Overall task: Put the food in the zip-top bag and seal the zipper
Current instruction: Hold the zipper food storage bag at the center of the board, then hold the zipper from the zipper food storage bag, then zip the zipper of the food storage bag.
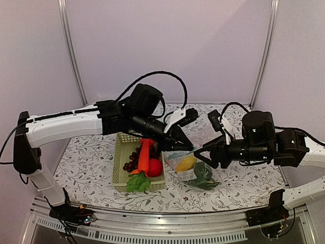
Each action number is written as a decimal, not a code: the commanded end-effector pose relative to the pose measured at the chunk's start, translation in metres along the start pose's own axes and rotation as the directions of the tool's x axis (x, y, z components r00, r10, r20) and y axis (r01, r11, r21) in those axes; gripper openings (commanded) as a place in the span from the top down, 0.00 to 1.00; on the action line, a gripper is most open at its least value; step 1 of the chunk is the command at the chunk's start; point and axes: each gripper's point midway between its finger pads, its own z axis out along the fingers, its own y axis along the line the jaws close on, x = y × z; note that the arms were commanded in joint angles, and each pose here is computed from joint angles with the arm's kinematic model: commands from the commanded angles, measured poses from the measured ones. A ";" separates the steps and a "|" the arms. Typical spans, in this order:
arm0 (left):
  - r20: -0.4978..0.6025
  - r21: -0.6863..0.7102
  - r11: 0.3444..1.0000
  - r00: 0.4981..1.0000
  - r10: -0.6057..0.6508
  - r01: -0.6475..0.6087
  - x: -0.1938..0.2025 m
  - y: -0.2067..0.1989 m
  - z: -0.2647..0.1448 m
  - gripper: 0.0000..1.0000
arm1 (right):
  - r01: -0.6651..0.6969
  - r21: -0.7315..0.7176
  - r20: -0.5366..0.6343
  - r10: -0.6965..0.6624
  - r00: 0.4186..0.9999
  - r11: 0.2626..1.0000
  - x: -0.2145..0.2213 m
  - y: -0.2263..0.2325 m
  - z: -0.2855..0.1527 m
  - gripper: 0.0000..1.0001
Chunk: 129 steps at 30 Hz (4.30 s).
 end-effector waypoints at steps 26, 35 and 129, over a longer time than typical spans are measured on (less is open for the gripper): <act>-0.189 0.123 0.991 0.981 -0.033 0.057 -0.010 -0.028 -0.014 1.00 | 0.135 -0.092 -0.112 -0.145 0.983 0.986 0.002 0.019 0.019 0.63; -0.200 0.154 0.986 0.979 -0.036 0.068 -0.005 -0.033 -0.011 1.00 | 0.130 -0.109 -0.057 -0.137 0.989 0.985 -0.005 0.022 0.024 1.00; -0.160 -0.064 0.993 0.981 -0.113 0.104 0.054 0.012 -0.041 1.00 | -0.086 0.338 0.077 0.063 0.995 0.937 -0.031 -0.105 -0.026 1.00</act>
